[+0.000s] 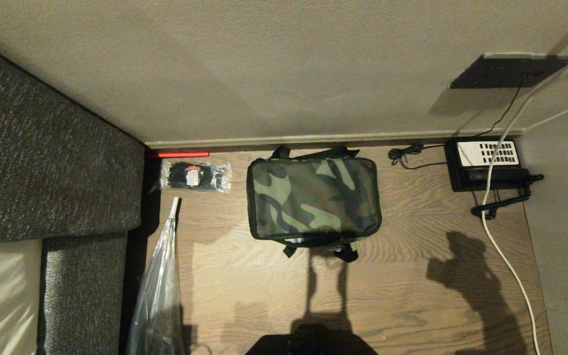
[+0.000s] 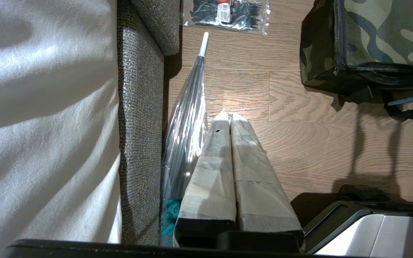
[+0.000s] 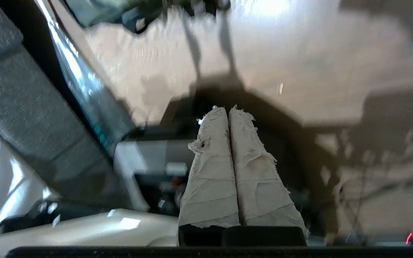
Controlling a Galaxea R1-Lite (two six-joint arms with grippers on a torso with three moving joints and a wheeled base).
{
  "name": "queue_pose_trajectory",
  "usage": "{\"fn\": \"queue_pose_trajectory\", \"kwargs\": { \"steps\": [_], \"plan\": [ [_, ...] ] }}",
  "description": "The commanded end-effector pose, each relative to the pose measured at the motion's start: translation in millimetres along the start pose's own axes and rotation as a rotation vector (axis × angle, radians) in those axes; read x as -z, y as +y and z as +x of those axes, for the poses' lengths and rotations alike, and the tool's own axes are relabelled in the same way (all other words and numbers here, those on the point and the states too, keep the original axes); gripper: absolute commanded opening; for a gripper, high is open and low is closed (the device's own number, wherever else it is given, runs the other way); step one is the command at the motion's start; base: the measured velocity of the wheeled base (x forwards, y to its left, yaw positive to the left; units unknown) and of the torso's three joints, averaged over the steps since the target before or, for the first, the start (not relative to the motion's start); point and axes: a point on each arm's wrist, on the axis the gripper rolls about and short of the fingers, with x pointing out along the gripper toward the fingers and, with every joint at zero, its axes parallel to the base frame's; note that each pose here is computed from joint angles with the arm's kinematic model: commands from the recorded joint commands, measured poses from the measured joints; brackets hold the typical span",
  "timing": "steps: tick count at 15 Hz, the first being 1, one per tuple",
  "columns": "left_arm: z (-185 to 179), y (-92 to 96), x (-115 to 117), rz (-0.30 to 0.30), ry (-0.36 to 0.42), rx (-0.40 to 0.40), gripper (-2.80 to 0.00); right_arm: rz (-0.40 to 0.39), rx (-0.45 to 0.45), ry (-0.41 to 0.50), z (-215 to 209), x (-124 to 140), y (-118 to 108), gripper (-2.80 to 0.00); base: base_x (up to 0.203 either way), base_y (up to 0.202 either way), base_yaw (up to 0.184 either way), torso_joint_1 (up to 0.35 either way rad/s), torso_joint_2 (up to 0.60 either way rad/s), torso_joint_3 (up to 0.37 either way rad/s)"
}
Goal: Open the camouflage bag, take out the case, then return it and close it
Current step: Open the top of the storage box
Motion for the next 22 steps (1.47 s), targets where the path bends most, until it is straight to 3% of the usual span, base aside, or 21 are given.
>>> {"fn": "queue_pose_trajectory", "kwargs": {
  "steps": [1, 3, 4, 6, 7, 9, 11, 14, 17, 22],
  "plan": [
    [0, 0.0, 1, -0.001, 0.003, -0.001, -2.80, -0.063, -0.043, -0.070, 28, -22, 4, -2.80, 0.000, 0.000, 0.000, 0.000, 0.00, 0.000],
    [0, 0.0, 1, -0.001, 0.003, -0.001, -2.80, -0.104, -0.049, -0.055, 91, -43, 3, -2.80, 0.000, 0.000, 0.000, 0.000, 0.00, 0.000],
    [0, 0.0, 1, -0.001, 0.003, -0.001, -2.80, -0.114, -0.036, -0.002, 136, -43, -1, -2.80, 0.000, 0.000, 0.000, 0.000, 0.00, 0.000],
    [0, 0.0, 1, -0.001, 0.003, -0.001, -2.80, -0.143, -0.011, 0.094, 222, -21, -13, -2.80, 0.000, 0.000, 0.000, 0.000, 0.00, 0.000],
    [0, 0.0, 1, -0.001, 0.001, -0.001, -2.80, -0.161, -0.015, 0.107, 249, -8, -16, -2.80, 0.000, 0.000, 0.000, 0.000, 0.00, 0.000],
    [0, 0.0, 1, -0.001, 0.002, -0.001, -2.80, -0.163, -0.019, 0.219, 278, 24, -27, -2.80, 0.000, 0.000, 0.000, 0.000, 0.00, 0.000],
    [0, 0.0, 1, -0.001, 0.003, -0.001, -2.80, -0.176, -0.055, 0.256, 280, 35, -25, -2.80, 0.000, 0.000, 0.000, 0.000, 0.00, 0.000],
    [0, 0.0, 1, -0.001, 0.003, -0.001, -2.80, -0.222, -0.173, 0.156, 250, 19, -3, -2.80, 0.000, 0.000, 0.000, 0.000, 0.00, 0.000],
    [0, 0.0, 1, -0.001, 0.001, -0.001, -2.80, -0.239, -0.234, 0.124, 238, 13, 10, -2.80, 0.000, 0.000, 0.000, 0.000, 0.00, 0.000],
    [0, 0.0, 1, -0.001, 0.003, -0.001, -2.80, -0.255, -0.262, 0.121, 248, 22, 25, -2.80, 0.000, 0.000, 0.000, 0.000, 0.00, 0.000]
  ]
}}
